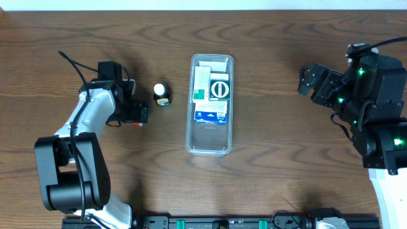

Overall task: Pack container
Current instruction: 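Move the left gripper to the red Panadol box and grasp it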

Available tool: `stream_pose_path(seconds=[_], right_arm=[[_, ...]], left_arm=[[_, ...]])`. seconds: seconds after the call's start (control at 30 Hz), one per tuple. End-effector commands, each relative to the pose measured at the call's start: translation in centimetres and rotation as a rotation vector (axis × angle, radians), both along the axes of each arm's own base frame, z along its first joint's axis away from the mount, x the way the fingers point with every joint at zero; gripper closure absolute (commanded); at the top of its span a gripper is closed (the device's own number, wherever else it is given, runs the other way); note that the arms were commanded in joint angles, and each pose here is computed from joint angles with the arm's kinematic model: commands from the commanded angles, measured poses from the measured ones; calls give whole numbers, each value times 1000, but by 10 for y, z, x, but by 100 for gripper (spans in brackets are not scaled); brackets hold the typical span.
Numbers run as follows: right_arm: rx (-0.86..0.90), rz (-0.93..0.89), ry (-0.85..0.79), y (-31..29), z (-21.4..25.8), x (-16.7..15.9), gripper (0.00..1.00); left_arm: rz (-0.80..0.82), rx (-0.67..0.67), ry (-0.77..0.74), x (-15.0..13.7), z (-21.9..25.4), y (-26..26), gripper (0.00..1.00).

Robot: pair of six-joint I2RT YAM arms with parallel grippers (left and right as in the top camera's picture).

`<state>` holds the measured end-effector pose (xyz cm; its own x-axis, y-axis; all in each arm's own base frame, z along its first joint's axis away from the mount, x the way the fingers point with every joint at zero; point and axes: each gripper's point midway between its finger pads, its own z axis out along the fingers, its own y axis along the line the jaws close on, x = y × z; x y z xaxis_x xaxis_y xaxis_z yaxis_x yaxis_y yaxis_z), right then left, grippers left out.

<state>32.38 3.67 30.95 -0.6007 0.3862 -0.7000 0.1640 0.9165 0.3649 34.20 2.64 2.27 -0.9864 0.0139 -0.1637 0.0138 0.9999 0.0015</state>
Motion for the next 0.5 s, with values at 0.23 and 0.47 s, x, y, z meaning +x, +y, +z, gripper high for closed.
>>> stream_pose_path(seconds=[0.23,0.47], right_arm=[[-3,-4,-7,-2,2,1,1],[-3,-3,-7,-2,2,1,1]], left_arm=[[-9,41,-7,7,-3,11,2],[-126,58,12,2,-3,10,0]])
